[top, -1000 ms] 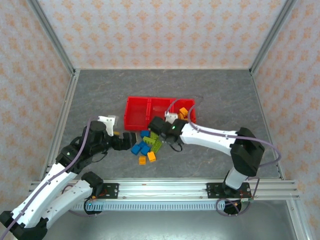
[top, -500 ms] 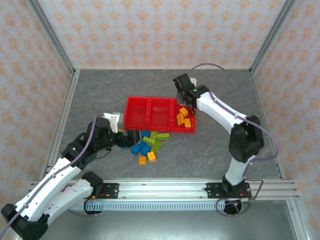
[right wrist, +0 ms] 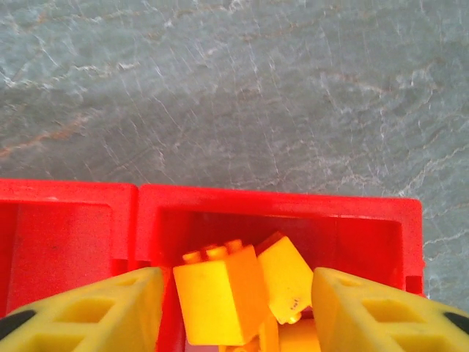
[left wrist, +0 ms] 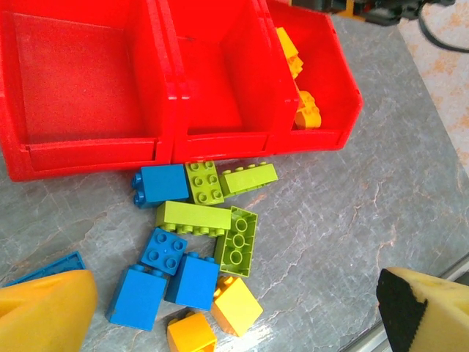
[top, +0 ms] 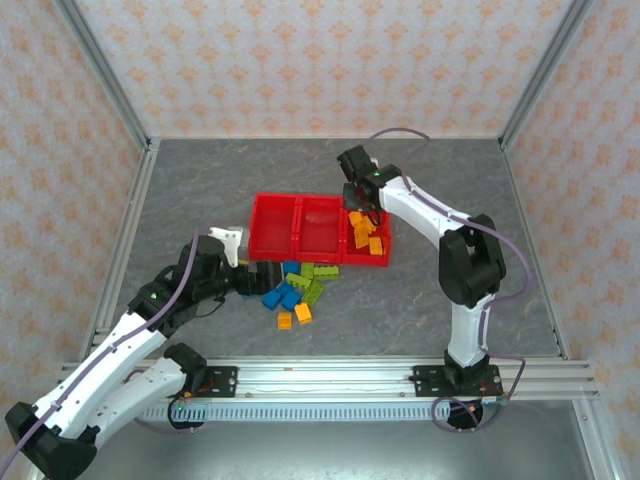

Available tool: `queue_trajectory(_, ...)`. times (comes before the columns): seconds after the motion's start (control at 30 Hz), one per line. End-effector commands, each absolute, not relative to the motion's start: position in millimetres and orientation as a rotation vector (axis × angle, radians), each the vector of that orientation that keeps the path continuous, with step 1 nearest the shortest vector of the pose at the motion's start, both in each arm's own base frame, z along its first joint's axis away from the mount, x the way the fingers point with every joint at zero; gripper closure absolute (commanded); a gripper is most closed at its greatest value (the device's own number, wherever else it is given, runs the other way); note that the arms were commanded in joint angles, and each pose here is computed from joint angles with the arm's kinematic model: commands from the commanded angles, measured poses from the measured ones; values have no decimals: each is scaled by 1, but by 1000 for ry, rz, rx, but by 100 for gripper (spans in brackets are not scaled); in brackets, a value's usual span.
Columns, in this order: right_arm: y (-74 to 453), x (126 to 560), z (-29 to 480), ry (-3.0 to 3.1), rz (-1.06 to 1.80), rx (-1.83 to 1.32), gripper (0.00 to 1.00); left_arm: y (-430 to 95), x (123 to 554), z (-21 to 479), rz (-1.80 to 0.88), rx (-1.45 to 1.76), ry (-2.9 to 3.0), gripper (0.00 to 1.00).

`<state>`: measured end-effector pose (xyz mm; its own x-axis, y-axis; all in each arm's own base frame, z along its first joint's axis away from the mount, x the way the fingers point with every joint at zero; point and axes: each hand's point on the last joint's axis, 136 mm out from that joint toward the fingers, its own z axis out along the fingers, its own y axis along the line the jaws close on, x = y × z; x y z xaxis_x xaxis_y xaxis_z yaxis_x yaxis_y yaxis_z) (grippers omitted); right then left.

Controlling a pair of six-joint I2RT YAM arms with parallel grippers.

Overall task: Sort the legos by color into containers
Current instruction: Place the lego in the container, then move the container to the center of the table.

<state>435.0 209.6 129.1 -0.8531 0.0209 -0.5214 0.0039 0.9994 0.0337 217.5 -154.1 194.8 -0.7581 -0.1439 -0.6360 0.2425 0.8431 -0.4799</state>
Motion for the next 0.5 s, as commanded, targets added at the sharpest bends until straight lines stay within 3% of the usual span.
queue_trajectory(0.0,204,427,154,2579,73,62,42,-161,219,190,-723,111,2325,1)
queue_trajectory(0.27,220,362,182,2562,362,127,39,-186,220,171,-748,107,2354,1)
queue_trajectory(0.47,225,305,156,2605,438,327,33,-199,220,167,-731,138,2357,1)
